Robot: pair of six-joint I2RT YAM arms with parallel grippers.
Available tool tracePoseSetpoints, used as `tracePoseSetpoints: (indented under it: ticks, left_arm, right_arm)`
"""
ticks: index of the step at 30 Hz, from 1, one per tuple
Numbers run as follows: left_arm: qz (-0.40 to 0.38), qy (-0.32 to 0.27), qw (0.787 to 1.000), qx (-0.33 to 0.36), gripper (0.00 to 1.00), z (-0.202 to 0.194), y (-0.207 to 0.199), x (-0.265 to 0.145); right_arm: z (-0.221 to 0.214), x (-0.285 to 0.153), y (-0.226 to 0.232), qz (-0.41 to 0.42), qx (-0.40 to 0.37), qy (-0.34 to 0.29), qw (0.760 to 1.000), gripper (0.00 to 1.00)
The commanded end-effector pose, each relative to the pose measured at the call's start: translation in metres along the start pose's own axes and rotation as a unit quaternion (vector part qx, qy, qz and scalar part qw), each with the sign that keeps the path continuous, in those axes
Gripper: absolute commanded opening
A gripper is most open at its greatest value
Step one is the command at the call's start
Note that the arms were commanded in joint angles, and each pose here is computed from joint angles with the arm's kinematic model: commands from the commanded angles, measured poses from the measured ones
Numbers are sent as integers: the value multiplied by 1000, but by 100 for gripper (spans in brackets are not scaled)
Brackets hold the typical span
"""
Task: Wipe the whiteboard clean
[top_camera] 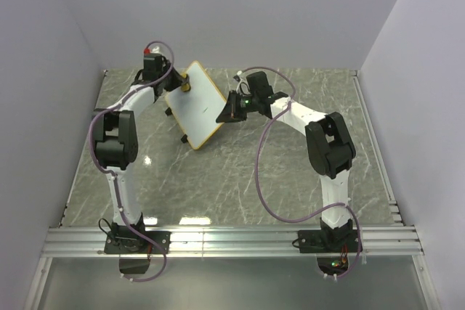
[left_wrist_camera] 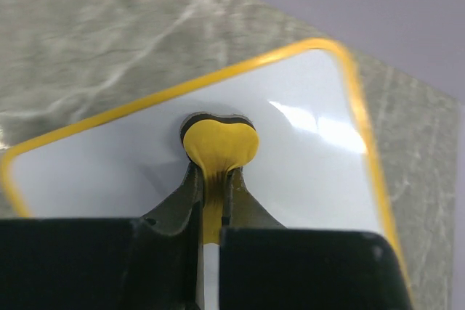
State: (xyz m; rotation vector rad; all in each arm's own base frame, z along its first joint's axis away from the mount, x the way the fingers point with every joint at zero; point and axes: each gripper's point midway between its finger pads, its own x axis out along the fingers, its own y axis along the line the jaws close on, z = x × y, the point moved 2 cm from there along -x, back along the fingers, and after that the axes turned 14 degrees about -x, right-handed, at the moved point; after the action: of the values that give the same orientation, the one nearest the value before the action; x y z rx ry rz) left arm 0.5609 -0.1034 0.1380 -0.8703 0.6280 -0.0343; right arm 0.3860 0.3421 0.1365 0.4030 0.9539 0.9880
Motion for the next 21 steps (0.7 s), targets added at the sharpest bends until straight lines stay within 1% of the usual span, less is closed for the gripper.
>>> tracePoseSetpoints:
  ticks: [1, 3, 7, 10, 14, 15, 17, 18, 19, 21]
  left_arm:
    - [-36, 35, 998, 24, 0, -20, -35, 1]
    - [-37, 35, 998, 24, 0, -26, -39, 1]
    - [-20, 33, 999, 17, 0, -32, -27, 1]
    - [1, 31, 999, 6, 0, -27, -4, 3]
    - [38, 30, 998, -28, 0, -8, 44, 11]
    - [39, 26, 999, -24, 0, -2, 45, 13]
    - [69, 34, 997, -25, 0, -1, 65, 19]
    - [71, 29, 997, -15, 0, 5, 61, 21]
    - [83, 33, 996, -14, 0, 4, 66, 21]
    - [82, 31, 996, -10, 0, 6, 66, 22]
  right_arm:
    - [-19, 3, 12, 19, 26, 39, 999, 0]
    - [-20, 4, 12, 19, 25, 41, 999, 0]
    - [-18, 4, 13, 18, 22, 40, 999, 0]
    - [-19, 4, 13, 17, 22, 42, 999, 0]
    - [-22, 3, 13, 16, 21, 45, 999, 0]
    - [-23, 3, 13, 15, 22, 46, 999, 0]
    - [-24, 2, 13, 16, 22, 47, 999, 0]
    - [-24, 2, 13, 16, 21, 47, 999, 0]
    - [-25, 2, 13, 16, 22, 49, 998, 0]
    - [-25, 3, 13, 16, 21, 49, 998, 0]
